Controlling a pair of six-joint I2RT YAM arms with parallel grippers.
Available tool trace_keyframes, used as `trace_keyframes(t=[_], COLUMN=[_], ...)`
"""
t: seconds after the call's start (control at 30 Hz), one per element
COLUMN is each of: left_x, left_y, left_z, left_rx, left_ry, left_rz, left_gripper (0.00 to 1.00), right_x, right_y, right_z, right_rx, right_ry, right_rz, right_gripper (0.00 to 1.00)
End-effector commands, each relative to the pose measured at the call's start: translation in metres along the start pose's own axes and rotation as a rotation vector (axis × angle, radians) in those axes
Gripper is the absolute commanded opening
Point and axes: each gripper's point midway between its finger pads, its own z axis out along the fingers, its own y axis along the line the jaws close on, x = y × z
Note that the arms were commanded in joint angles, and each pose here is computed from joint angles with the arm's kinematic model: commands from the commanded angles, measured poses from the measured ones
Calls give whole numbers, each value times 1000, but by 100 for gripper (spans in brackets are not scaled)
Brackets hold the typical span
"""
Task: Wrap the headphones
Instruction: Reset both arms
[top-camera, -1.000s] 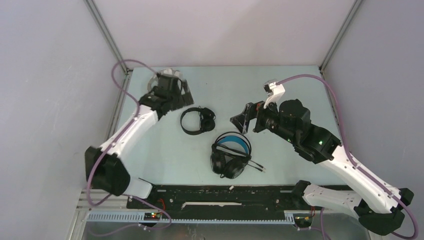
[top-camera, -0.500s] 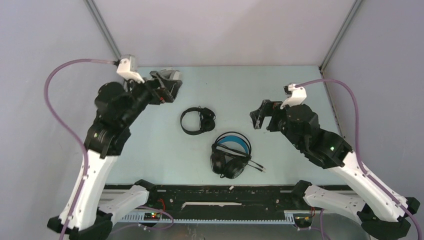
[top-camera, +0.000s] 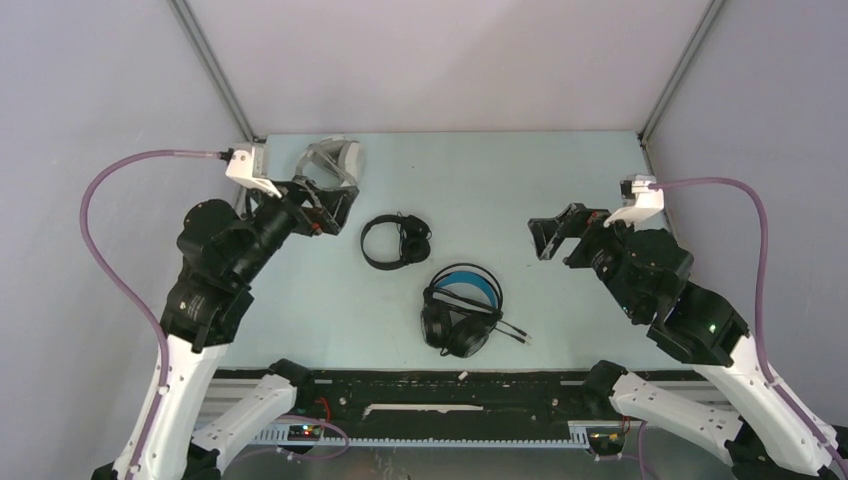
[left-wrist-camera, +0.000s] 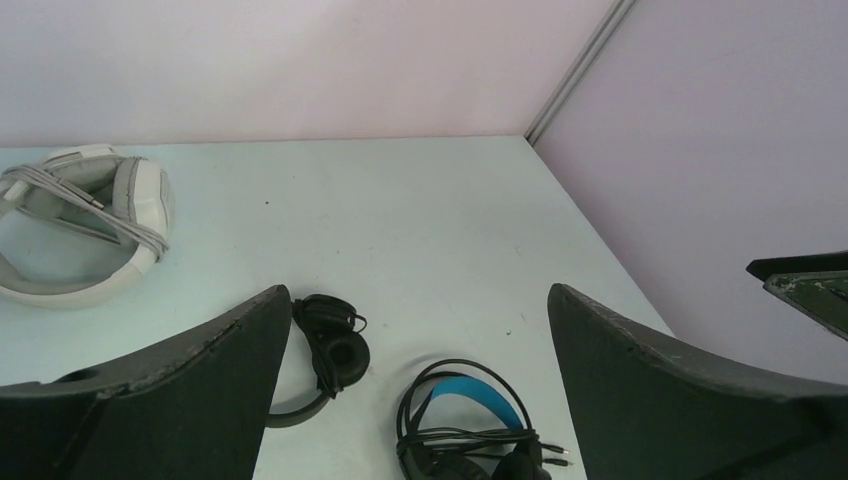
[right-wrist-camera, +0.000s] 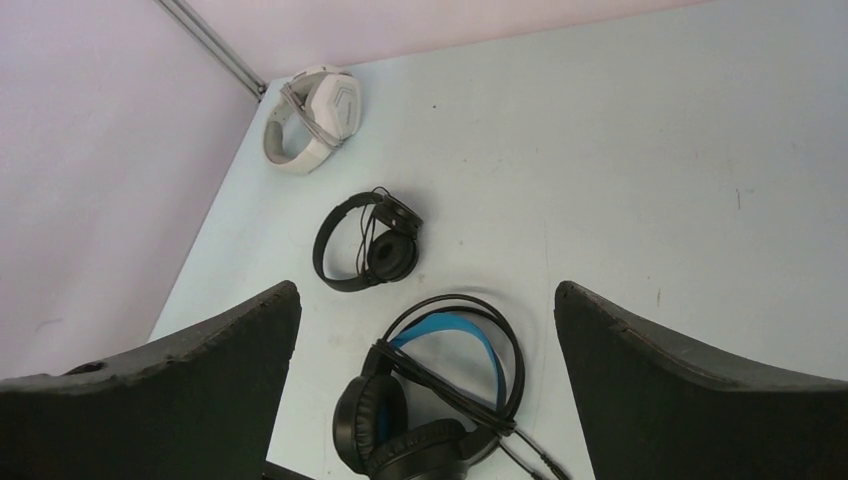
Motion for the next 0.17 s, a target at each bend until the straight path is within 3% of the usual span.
trace_keyframes(t=[0.0,0.13], left_x=[4,5], left_y=[-2,0], left_z=[0,0], left_rx=[29,17], left_ry=[4,4], left_rz=[27,28], left_gripper=[100,100], right_x=[-12,-12], right_y=[3,4], right_z=[2,4], right_rx=[6,2], right_ry=[-47,-45], right_rz=[39,40], right_gripper=[100,100])
